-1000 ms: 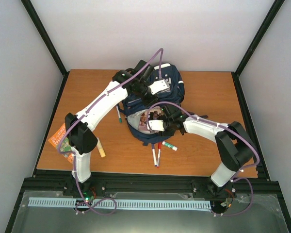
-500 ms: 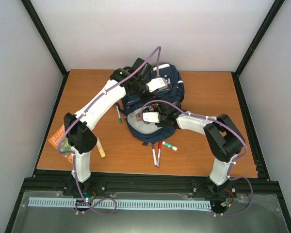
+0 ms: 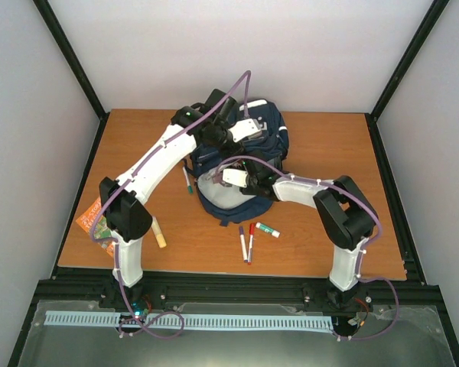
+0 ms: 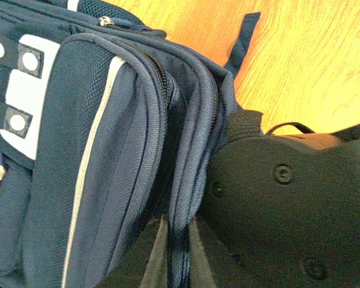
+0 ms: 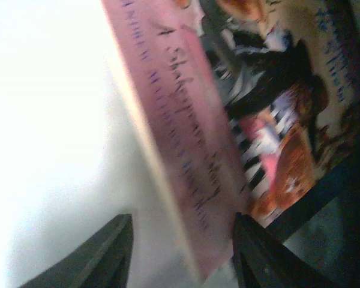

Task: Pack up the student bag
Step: Place the book in the student bag, then pick up the book from the center of the board.

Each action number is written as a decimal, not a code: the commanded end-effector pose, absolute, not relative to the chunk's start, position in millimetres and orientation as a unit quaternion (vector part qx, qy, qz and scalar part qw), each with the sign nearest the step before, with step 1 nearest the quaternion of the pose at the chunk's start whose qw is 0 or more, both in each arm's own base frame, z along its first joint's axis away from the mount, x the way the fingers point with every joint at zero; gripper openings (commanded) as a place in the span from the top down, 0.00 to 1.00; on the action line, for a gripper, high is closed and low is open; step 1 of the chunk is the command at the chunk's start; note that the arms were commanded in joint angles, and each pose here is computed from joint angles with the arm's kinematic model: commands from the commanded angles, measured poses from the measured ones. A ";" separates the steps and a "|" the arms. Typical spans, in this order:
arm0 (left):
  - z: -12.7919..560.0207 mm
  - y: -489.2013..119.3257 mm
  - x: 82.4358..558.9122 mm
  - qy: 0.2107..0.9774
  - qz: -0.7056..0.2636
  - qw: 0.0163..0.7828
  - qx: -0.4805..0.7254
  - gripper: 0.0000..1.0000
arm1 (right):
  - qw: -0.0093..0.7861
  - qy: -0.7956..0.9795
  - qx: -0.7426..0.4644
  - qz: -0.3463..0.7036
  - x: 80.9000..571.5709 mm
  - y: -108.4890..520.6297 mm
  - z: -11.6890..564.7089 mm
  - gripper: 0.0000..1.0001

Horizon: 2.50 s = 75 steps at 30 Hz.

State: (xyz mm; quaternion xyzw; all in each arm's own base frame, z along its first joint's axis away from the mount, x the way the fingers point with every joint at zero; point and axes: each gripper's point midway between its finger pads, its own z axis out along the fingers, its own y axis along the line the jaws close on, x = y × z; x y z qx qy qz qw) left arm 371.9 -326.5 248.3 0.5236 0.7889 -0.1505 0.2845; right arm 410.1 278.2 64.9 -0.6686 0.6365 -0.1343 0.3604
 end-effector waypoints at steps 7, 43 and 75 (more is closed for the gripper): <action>268.8 -343.4 334.1 0.778 -0.213 0.262 0.529 0.58 | 0.295 0.663 -0.685 0.059 280.1 251.7 107.1 0.43; 140.8 85.7 278.5 0.939 -0.059 0.154 -0.303 0.00 | 0.281 0.737 -0.517 0.332 325.8 376.5 183.5 0.14; 23.5 175.4 272.0 0.864 -0.074 0.109 -0.487 0.00 | 0.263 0.734 -0.537 0.321 307.5 422.8 154.0 0.10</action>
